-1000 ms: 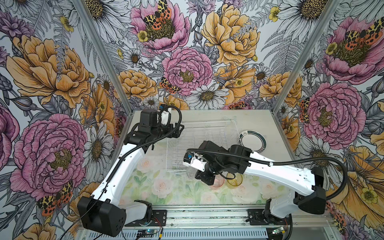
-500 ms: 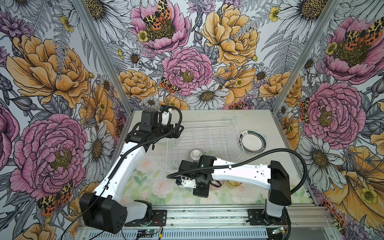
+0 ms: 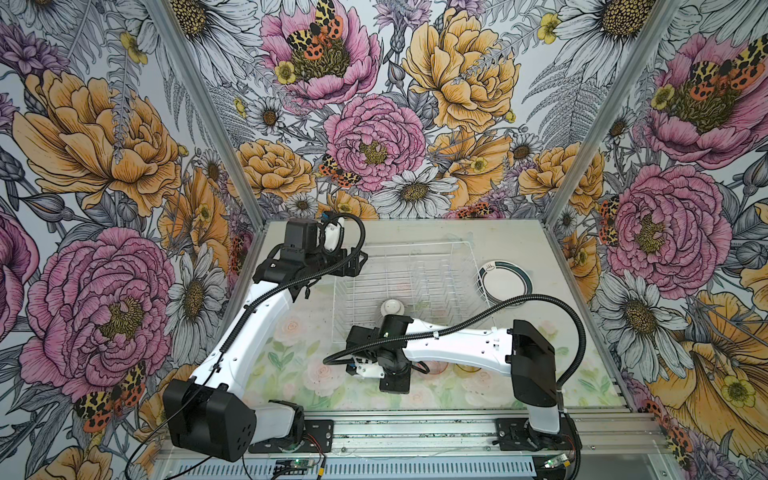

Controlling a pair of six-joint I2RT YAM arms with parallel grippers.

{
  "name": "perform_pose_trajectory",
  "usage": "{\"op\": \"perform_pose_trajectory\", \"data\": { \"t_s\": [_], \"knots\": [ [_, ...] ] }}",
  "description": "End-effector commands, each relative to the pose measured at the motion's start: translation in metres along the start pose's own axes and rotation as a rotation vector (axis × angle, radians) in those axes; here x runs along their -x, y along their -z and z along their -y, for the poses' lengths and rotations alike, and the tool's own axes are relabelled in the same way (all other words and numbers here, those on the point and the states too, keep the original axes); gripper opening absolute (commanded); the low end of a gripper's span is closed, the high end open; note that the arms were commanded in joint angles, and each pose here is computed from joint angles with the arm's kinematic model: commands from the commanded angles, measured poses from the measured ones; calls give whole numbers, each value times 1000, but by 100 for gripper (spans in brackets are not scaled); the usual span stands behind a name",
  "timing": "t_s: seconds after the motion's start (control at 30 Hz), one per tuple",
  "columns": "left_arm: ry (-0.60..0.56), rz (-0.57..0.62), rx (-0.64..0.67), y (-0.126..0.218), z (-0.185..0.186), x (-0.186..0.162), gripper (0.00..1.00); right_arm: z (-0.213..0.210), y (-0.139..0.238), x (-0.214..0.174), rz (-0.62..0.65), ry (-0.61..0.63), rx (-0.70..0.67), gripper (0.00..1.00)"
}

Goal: Unload the mixed dishes from the dish rack
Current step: 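Lower the clear glass onto the table beside the pink glass with the right gripper, then open and lift the right gripper while the left reaches toward the striped bowl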

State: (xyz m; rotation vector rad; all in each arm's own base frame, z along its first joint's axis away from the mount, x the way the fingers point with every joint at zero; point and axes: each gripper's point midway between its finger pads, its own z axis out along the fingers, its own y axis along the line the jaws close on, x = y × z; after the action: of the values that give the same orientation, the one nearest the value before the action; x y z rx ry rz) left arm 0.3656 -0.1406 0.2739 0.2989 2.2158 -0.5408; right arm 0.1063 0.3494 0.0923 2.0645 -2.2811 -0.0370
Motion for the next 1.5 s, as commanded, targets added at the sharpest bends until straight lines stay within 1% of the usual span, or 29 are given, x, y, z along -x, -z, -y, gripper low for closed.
{"op": "perform_pose_trajectory", "data": {
  "t_s": [0.0, 0.23, 0.8, 0.87, 1.0, 1.1, 1.23, 1.33, 1.47],
  "knots": [
    [-23, 16, -10, 3, 1, 8, 99, 8, 4, 8, 12, 19, -32, 0],
    [-22, 12, -10, 2, 0, 7, 99, 15, 0, 12, 4, 22, -44, 0],
    [-17, 0, -16, 0, -1, 3, 99, 27, -19, 1, -73, -3, -78, 0],
    [-16, -4, -17, -1, -1, 3, 99, 26, -18, 1, -69, -1, -78, 5],
    [-14, -11, -20, -3, -1, 2, 99, 27, -14, 1, -59, -4, -86, 20],
    [-12, -16, -20, -3, -1, 1, 99, 28, -11, 1, -50, -4, -90, 28],
    [-12, -23, -18, -4, -2, -1, 99, 27, -4, 3, -25, -7, -90, 35],
    [-10, -32, -15, -6, -3, -3, 99, 26, 6, 6, 15, -10, -97, 43],
    [-8, -50, -10, -9, -4, -8, 99, 28, 25, 9, 78, -18, -111, 46]
  ]
}}
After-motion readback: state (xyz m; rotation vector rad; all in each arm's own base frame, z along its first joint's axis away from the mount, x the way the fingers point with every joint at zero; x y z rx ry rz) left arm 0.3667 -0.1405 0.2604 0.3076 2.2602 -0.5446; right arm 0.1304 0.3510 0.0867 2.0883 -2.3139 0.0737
